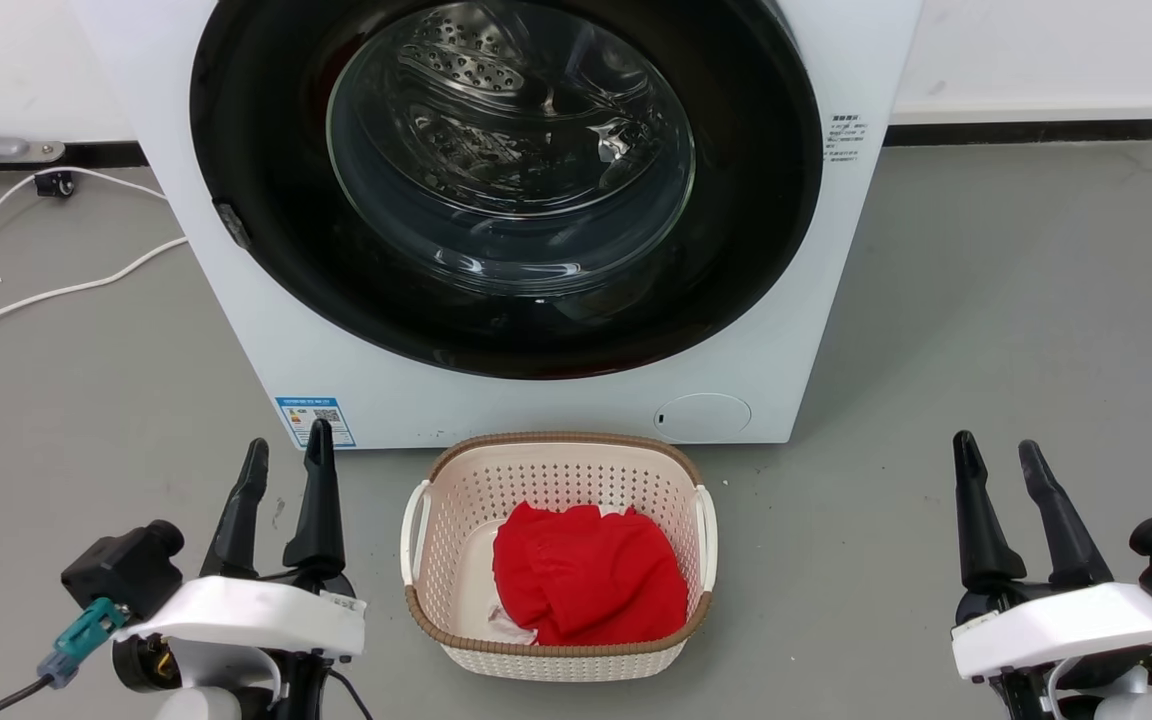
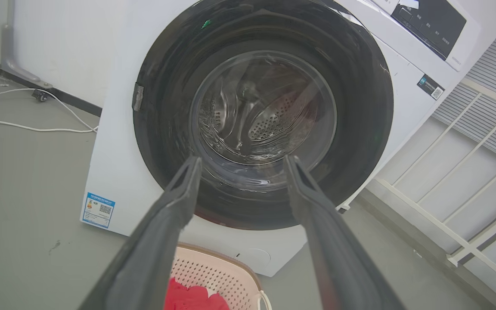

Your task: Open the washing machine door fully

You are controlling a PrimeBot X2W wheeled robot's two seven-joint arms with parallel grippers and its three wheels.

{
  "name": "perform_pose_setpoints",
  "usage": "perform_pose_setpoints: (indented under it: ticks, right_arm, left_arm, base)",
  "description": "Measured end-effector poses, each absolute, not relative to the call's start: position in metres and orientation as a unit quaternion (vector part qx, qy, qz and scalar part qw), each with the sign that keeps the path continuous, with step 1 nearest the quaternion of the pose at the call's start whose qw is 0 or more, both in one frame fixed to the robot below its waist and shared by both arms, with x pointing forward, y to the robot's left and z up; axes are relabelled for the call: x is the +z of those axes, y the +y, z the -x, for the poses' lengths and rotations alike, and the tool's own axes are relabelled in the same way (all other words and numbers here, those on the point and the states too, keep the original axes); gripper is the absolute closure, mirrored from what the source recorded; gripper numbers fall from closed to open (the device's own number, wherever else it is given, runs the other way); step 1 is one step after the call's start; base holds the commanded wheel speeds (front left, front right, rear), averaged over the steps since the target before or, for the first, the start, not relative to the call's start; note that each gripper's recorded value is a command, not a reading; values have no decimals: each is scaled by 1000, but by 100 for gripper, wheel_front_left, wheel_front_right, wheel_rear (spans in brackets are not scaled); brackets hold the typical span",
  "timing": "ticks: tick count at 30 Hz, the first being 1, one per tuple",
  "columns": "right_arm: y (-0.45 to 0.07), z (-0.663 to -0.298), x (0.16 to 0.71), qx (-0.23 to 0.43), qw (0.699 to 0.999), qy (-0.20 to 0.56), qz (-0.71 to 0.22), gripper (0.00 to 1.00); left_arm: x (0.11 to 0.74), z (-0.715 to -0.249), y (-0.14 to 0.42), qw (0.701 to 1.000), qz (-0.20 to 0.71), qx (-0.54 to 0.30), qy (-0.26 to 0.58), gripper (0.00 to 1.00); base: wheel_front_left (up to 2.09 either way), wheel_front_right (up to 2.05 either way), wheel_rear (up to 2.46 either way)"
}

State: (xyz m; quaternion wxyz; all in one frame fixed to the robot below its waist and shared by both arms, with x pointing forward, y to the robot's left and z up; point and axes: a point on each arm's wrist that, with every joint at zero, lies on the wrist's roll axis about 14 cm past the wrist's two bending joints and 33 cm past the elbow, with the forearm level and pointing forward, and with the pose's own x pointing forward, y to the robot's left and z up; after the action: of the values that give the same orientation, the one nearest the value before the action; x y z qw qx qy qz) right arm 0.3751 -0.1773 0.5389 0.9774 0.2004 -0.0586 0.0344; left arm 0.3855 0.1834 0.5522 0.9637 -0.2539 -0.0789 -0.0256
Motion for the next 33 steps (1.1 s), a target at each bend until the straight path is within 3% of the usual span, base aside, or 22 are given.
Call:
perform_pose_setpoints:
  ticks: [33]
  right_arm:
    - [-167, -376, 536, 53, 996, -64, -30, 0]
  left_arm:
    - [555, -382, 173, 992, 62, -40, -100, 0]
  base:
    - [0, 0, 0]
